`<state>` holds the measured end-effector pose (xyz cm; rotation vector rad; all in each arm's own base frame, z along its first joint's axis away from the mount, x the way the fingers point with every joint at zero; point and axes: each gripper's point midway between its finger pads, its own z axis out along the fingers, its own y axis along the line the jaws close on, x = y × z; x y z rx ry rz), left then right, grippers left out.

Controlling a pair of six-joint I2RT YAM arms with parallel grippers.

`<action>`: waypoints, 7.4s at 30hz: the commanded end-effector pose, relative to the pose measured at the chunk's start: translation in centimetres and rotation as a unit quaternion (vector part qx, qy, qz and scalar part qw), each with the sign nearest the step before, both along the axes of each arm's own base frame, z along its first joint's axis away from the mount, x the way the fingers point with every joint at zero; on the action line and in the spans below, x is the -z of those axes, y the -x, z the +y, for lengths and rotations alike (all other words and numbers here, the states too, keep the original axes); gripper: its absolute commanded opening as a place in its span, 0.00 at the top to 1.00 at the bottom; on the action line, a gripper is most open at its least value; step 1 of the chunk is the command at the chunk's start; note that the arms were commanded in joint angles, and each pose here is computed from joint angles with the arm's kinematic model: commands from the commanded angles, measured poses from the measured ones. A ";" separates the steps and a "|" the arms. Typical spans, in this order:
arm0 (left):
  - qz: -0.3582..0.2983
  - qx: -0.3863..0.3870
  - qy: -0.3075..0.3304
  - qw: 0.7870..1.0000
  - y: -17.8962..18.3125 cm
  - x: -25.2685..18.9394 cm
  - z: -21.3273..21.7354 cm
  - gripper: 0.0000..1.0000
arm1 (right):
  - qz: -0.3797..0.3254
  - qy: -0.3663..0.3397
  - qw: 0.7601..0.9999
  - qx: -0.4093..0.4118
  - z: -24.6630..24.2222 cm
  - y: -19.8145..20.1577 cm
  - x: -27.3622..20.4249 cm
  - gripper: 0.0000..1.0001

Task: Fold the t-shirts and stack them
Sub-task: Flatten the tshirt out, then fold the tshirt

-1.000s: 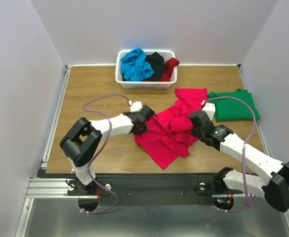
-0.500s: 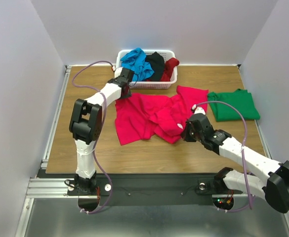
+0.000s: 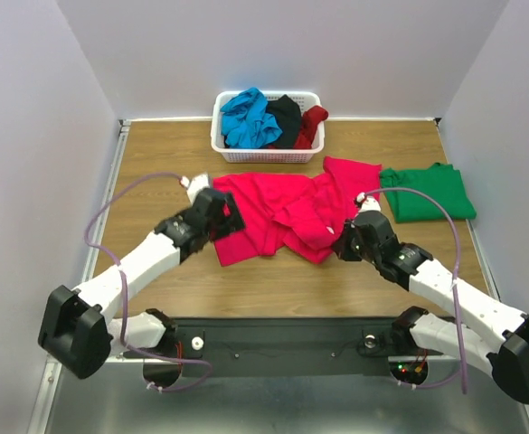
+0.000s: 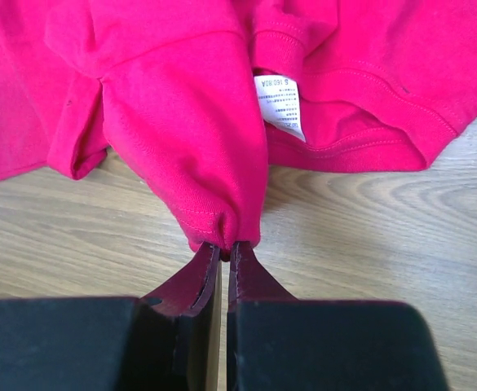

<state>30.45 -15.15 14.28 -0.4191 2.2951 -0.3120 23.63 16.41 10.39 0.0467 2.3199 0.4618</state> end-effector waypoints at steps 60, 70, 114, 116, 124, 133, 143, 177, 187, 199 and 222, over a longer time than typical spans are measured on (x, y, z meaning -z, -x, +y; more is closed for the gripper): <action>-0.183 -0.003 0.088 0.979 4.2 -20.3 0.3 1.00 | -0.332 -0.013 0.928 0.170 -8.6 -2.6 -28.9 1.00; -0.374 0.008 0.181 0.910 10.2 -39.8 5.5 1.00 | -0.482 -0.099 0.857 0.150 -12.0 3.8 -46.7 1.00; -0.074 -0.086 0.056 0.992 -11.2 -3.9 6.8 1.00 | -0.218 0.154 0.941 0.211 -5.3 -17.5 -17.3 1.00; -0.047 -0.073 0.045 0.995 -13.9 -1.2 6.6 1.00 | -0.197 0.155 0.942 0.222 -6.2 -19.6 -15.2 1.00; 0.004 -0.075 0.039 0.996 -19.4 4.4 7.7 1.00 | -0.135 0.196 0.948 0.212 -7.0 -26.0 -7.9 1.00; 0.000 -0.076 0.041 0.996 -22.0 4.6 9.3 1.00 | -0.120 0.176 0.960 0.179 -7.4 -29.2 -5.9 1.00; 0.005 -0.069 0.044 0.997 -21.9 4.9 9.9 1.00 | -0.108 0.145 0.974 0.135 -5.8 -29.1 -5.0 1.00; 0.030 -0.101 0.031 0.994 -10.9 4.6 12.7 1.00 | 0.073 0.075 0.994 0.031 -5.8 -4.9 -2.8 1.00; 0.053 -0.112 0.026 0.992 -9.1 6.3 13.9 1.00 | 0.136 0.049 0.989 -0.010 -4.2 -1.9 -0.4 1.00; 0.048 -0.149 0.004 0.988 -8.6 4.8 15.5 0.28 | 0.231 0.082 0.969 -0.024 -4.9 1.8 1.5 0.41; -0.001 -0.074 0.072 0.995 -11.9 2.3 11.5 0.02 | 0.090 0.126 0.987 0.046 1.0 -4.8 -1.6 0.00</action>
